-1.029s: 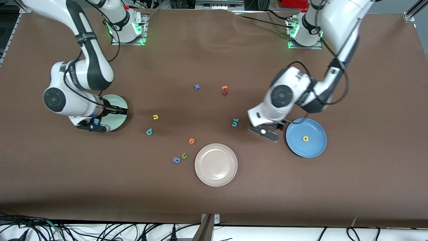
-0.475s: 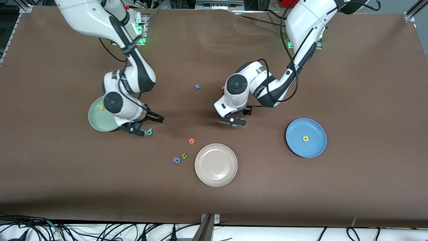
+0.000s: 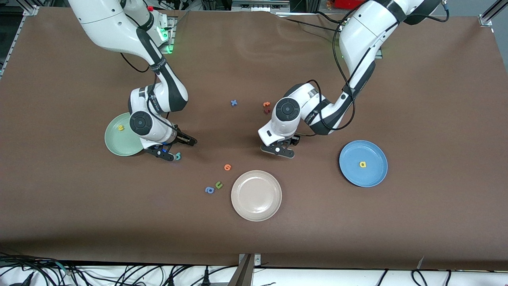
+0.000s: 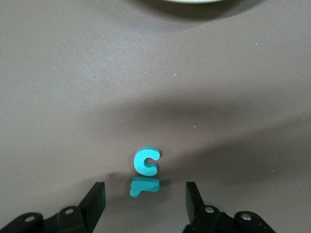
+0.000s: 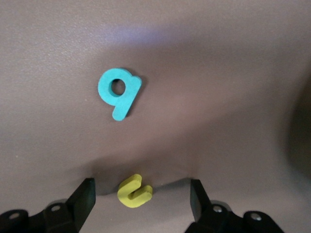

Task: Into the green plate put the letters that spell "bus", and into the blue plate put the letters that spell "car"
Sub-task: 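Grasp the yellow u while the left gripper grasps the teal l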

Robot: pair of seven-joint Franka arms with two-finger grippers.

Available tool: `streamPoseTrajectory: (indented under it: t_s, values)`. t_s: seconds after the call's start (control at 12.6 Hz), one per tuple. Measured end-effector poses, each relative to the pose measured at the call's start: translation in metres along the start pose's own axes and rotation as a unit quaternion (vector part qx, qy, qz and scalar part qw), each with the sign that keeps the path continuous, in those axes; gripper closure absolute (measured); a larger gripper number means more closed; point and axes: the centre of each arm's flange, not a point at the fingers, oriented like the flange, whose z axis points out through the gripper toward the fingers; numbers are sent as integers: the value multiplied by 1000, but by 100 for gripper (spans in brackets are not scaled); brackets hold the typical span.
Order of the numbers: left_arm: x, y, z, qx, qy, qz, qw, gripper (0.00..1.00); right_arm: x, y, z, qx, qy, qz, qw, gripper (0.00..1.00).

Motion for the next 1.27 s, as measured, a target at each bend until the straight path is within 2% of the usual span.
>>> streamPoseTrajectory:
  t_s: [0.32, 0.4, 0.47, 0.55, 0.63, 0.71, 0.79, 0.87, 0.95, 1.27]
  values:
    - [-1, -1, 6, 9, 0, 9, 1000, 29, -2, 0, 2, 0, 0, 7, 1000, 19]
    - [-1, -1, 10, 11, -1, 12, 1000, 29, -2, -1, 1, 2, 2, 7, 1000, 28]
    - [-2, 0, 13, 12, -3, 13, 1000, 29, -2, -1, 1, 2, 2, 7, 1000, 29]
    - [-3, 1, 15, 12, -4, 14, 1000, 31, -2, -2, -1, 3, 3, 7, 1000, 36]
    - [-4, 3, 16, 12, -5, 15, 1000, 35, -2, -2, -3, 5, 4, 7, 1000, 49]
    - [-4, 4, 16, 12, -5, 16, 1000, 47, -2, -2, -4, 5, 5, 7, 1000, 57]
    - [-4, 3, 16, 12, -5, 16, 1000, 60, -2, -2, -4, 5, 5, 7, 1000, 57]
    - [-4, 3, 16, 12, -5, 16, 1000, 72, -3, -3, -5, 6, 6, 7, 1000, 65]
    - [-3, 3, 16, 12, -5, 15, 1000, 72, -3, -3, -5, 7, 6, 7, 1000, 70]
    - [1, -3, 5, 24, -14, 10, 1000, 72, -3, -3, -5, 7, 6, 7, 1000, 70]
